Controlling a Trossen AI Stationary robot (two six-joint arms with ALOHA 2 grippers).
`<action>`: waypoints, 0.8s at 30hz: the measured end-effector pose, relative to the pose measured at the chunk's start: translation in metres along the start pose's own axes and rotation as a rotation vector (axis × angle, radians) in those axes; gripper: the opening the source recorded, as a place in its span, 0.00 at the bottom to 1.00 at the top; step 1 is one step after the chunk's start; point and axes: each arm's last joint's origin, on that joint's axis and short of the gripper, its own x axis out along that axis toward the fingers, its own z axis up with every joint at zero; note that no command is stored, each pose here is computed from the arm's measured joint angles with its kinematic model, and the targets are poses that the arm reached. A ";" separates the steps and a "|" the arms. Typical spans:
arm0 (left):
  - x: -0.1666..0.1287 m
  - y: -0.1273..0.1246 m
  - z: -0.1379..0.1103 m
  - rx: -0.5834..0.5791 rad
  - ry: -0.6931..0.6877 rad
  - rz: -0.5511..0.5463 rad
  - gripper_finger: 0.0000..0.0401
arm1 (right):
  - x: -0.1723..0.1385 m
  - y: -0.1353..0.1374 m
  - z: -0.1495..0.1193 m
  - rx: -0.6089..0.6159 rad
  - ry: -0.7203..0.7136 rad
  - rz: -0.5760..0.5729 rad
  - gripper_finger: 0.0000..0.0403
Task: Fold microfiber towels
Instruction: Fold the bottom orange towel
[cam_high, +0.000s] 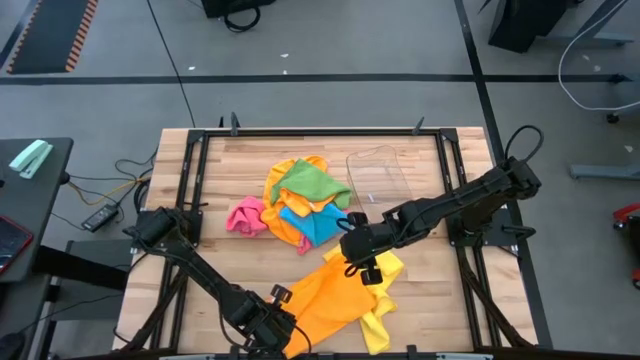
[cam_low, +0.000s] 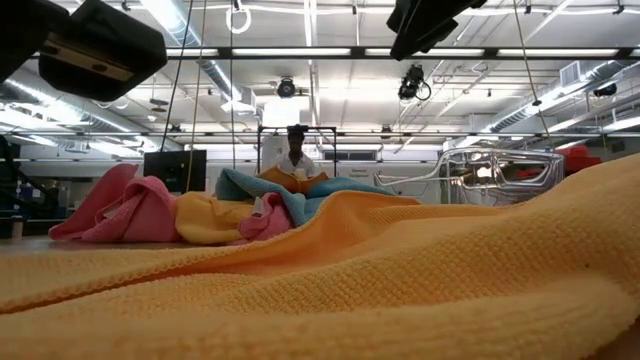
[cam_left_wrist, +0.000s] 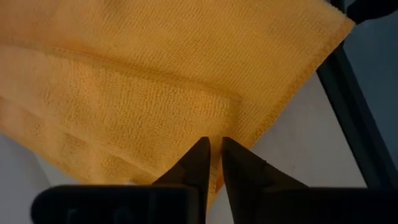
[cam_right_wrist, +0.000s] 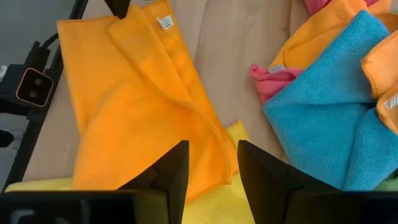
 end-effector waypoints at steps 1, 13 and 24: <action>0.000 -0.001 0.000 0.004 0.000 -0.001 0.11 | 0.000 0.000 0.000 0.004 0.000 0.001 0.36; -0.002 -0.016 -0.005 0.067 -0.007 0.029 0.46 | 0.000 0.000 0.000 0.033 0.000 0.001 0.36; -0.001 -0.015 -0.007 0.115 -0.010 0.139 0.43 | 0.000 0.001 0.002 0.050 -0.026 0.005 0.36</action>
